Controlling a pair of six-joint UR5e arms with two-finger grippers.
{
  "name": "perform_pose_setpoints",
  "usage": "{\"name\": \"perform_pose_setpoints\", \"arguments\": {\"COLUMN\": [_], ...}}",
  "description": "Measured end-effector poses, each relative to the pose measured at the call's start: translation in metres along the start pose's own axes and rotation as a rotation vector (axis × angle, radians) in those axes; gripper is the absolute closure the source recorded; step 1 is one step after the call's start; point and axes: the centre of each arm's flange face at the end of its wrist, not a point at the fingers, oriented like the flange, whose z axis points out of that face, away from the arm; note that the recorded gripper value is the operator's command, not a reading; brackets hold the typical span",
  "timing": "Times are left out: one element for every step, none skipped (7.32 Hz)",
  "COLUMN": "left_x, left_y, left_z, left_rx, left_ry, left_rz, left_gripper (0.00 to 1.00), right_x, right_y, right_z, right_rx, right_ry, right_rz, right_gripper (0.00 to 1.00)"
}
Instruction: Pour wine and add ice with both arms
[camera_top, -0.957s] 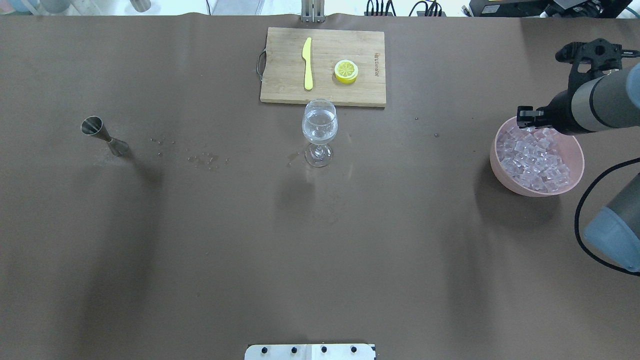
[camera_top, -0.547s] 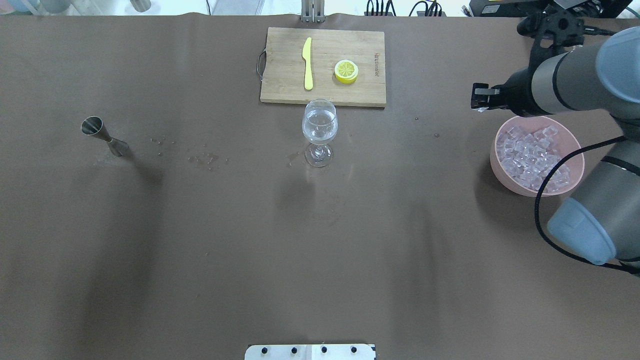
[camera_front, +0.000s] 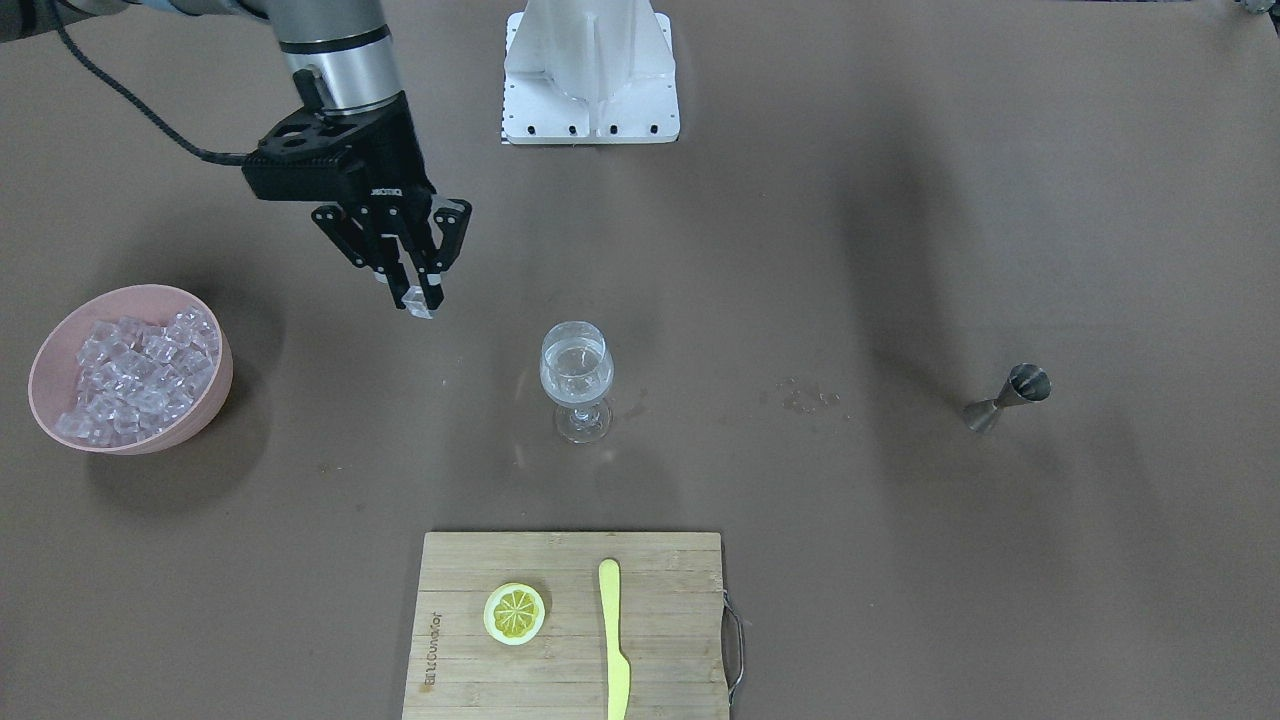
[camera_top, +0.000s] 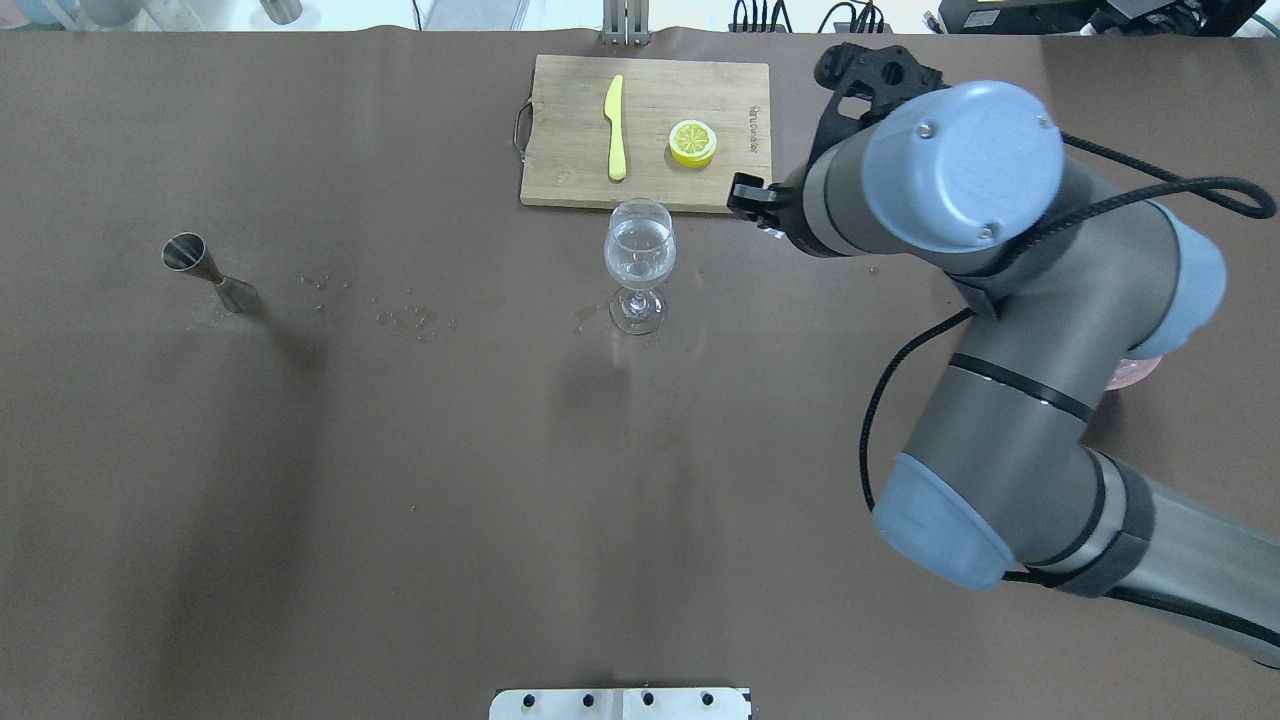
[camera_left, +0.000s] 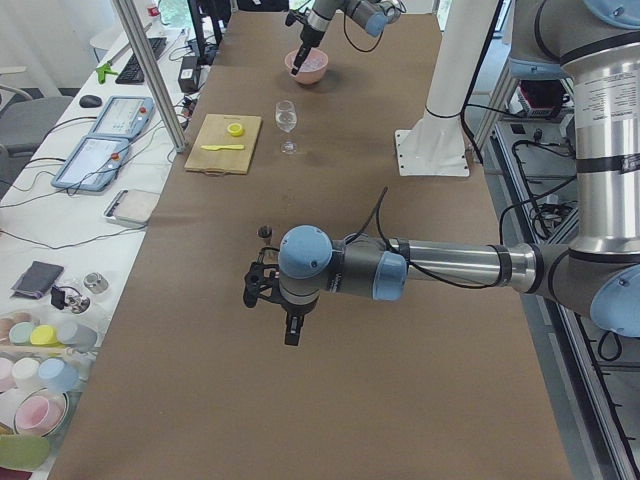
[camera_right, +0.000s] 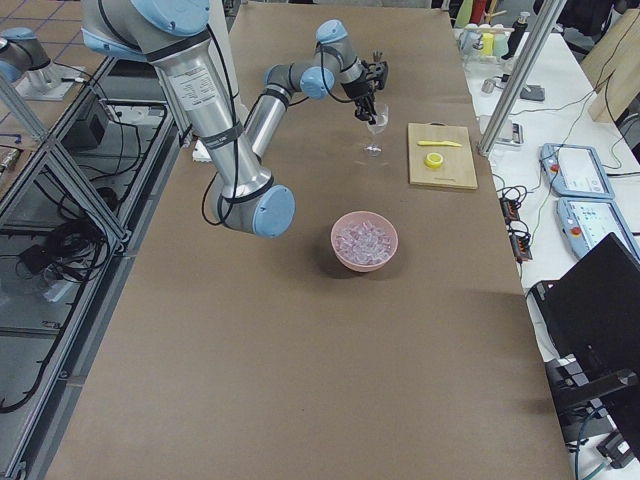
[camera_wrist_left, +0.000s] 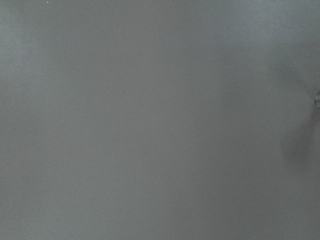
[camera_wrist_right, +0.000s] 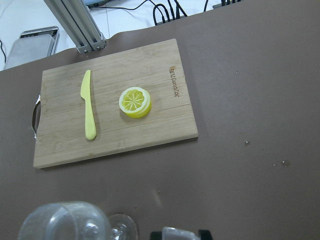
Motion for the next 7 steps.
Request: {"name": "perform_pose_setpoints", "arguments": {"left_x": [0.000, -0.001, -0.002, -0.002, -0.003, -0.003, -0.004], "left_y": [0.000, 0.001, 0.001, 0.001, 0.001, 0.001, 0.001], "left_z": [0.000, 0.001, 0.001, 0.002, 0.002, 0.003, 0.003], "left_rx": [-0.001, -0.002, -0.003, -0.004, -0.005, -0.005, -0.006], "left_ry": [0.000, 0.000, 0.000, 0.000, 0.000, 0.000, 0.000], "left_rz": [-0.001, -0.003, -0.005, -0.006, -0.007, -0.008, -0.009], "left_gripper": [0.02, 0.02, 0.02, 0.02, 0.02, 0.02, 0.02], "right_x": [-0.027, -0.050, -0.071, -0.093, -0.112, -0.126, -0.135], "right_y": [0.003, 0.005, 0.006, 0.007, 0.007, 0.009, 0.014], "right_z": [0.003, 0.007, 0.013, 0.022, 0.030, 0.037, 0.042], "right_rx": [0.003, 0.007, 0.013, 0.015, 0.017, 0.026, 0.034], "right_ry": [0.021, 0.044, 0.066, 0.091, 0.113, 0.133, 0.145], "right_rz": [0.019, 0.032, 0.043, 0.050, 0.053, 0.052, 0.049], "right_gripper": [1.00, 1.00, 1.00, 1.00, 1.00, 1.00, 1.00]}}
